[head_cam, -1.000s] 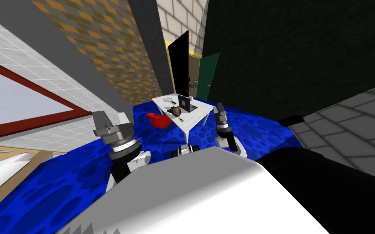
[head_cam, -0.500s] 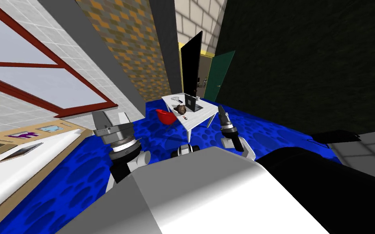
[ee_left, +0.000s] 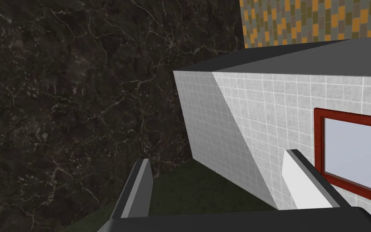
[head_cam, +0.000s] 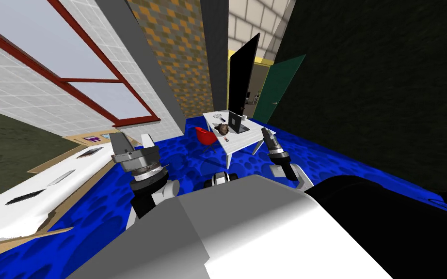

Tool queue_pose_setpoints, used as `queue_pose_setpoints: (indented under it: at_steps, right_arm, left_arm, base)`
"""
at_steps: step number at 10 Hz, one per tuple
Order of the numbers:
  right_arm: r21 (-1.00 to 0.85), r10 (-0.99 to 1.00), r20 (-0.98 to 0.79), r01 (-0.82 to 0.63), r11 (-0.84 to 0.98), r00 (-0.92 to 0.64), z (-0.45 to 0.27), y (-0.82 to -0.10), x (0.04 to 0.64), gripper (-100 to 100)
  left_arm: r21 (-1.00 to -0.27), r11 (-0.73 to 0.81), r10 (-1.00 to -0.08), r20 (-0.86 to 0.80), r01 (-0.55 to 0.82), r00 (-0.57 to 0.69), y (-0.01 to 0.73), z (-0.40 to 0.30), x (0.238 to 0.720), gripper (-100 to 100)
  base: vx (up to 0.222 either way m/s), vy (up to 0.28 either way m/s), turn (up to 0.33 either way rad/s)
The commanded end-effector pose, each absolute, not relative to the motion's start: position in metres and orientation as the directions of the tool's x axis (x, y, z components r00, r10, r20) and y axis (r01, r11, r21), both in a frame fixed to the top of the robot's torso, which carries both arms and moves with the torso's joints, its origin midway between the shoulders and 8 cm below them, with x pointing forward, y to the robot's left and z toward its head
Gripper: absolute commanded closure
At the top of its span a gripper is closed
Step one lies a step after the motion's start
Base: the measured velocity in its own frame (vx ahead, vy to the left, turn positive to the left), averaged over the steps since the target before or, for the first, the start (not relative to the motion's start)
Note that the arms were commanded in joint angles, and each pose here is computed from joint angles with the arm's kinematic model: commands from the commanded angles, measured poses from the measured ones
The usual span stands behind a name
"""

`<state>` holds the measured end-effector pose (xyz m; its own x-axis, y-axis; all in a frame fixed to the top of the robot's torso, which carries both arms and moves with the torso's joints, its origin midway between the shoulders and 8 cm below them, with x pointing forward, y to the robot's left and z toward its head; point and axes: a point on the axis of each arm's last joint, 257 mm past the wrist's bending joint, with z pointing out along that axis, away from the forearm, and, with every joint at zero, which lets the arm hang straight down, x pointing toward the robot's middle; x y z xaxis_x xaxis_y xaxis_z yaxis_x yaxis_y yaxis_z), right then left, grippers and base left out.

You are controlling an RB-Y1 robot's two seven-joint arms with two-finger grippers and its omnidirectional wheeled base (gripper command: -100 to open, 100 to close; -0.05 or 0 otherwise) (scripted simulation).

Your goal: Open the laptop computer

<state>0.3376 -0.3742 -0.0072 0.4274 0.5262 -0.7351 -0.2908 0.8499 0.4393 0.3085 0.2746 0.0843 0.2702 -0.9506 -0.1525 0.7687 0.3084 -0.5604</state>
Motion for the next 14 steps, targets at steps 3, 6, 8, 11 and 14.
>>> queue_pose_setpoints:
  at_steps: [3,6,8,11,14]
  right_arm:
    - [0.255,0.27,-0.86,-0.095,0.962,0.433,-0.023,-0.426,0.328,-100]
    - [0.179,0.173,-0.891,-0.026,0.983,0.42,-0.029,-0.444,0.324,-100]
    - [0.055,0.017,-0.93,0.093,0.994,0.368,-0.041,-0.479,0.314,-100]
    - [-0.042,-0.095,-0.94,0.165,0.985,0.328,-0.045,-0.499,0.306,-100]
    - [-0.187,-0.253,-0.94,0.274,0.943,0.228,-0.057,-0.538,0.288,-100]
  left_arm:
    - [-0.56,0.308,-0.951,-0.153,0.769,0.27,0.275,0.084,0.308,0]
    - [-0.56,0.308,-0.951,-0.153,0.769,0.27,0.275,0.084,0.308,0]
    - [-0.56,0.308,-0.951,-0.153,0.769,0.27,0.275,0.084,0.309,0]
    - [-0.56,0.308,-0.951,-0.153,0.769,0.27,0.275,0.084,0.308,0]
    - [-0.56,0.309,-0.951,-0.153,0.769,0.27,0.275,0.084,0.308,0]
  base:
    - [-0.047,-0.024,0.342]
    - [-0.022,-0.013,0.211]
    - [-0.025,-0.017,0.403]
    - [-0.011,-0.017,0.245]
    - [0.002,-0.011,0.247]
